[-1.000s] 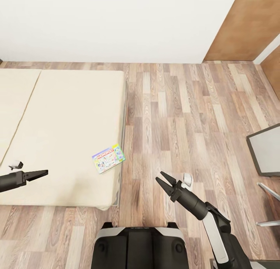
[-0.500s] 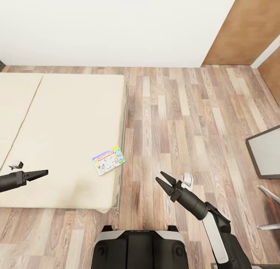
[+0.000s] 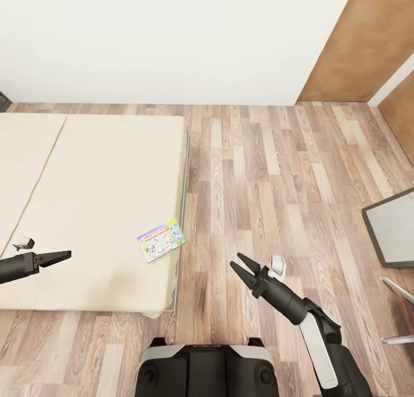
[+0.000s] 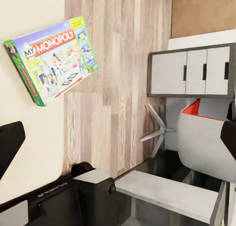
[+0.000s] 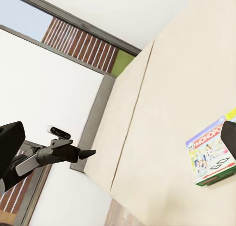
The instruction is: Put all the toys in the child's room - the three board games (two on the bed and one on the table), the two jigsaw puzzles on the table, and the tennis ball on the table - inside the toy box on the table in the child's room.
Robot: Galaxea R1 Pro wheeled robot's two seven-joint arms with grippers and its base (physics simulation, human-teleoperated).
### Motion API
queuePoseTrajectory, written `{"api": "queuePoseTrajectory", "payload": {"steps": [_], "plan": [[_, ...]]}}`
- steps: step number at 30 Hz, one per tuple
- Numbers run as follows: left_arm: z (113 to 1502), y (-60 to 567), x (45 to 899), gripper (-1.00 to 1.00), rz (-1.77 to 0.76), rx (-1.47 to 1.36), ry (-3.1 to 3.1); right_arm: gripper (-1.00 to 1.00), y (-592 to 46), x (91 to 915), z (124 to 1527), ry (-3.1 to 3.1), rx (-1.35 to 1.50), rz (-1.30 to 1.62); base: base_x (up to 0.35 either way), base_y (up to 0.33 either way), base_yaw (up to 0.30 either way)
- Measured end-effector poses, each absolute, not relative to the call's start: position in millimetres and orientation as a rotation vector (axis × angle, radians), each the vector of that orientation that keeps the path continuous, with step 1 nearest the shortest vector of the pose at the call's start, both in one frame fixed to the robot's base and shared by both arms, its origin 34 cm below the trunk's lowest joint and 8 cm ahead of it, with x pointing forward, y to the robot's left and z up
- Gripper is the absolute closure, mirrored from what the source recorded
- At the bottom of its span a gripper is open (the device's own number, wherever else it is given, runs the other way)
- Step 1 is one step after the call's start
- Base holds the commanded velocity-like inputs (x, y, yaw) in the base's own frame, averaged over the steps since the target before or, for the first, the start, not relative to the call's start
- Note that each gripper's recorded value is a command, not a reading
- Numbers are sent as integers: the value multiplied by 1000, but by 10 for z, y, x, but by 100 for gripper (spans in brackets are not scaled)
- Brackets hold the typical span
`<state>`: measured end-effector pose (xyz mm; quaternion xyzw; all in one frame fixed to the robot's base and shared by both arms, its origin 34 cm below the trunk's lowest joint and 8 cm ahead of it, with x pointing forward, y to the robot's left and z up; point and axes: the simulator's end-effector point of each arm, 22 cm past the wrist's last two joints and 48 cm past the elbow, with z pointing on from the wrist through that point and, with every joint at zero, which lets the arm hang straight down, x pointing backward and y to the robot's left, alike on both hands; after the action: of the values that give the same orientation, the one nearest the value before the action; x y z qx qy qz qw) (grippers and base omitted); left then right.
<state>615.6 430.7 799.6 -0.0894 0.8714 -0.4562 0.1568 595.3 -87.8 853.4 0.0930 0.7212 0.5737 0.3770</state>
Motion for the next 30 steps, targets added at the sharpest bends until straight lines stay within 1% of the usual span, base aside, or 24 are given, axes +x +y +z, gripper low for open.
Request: {"api": "queuePoseTrajectory", "payload": {"steps": [30], "plan": [[8252,4306,6253,-100,-1296,-221,2452,-100,-877,6020,8775,1804,199,1460,0,0,0]]}}
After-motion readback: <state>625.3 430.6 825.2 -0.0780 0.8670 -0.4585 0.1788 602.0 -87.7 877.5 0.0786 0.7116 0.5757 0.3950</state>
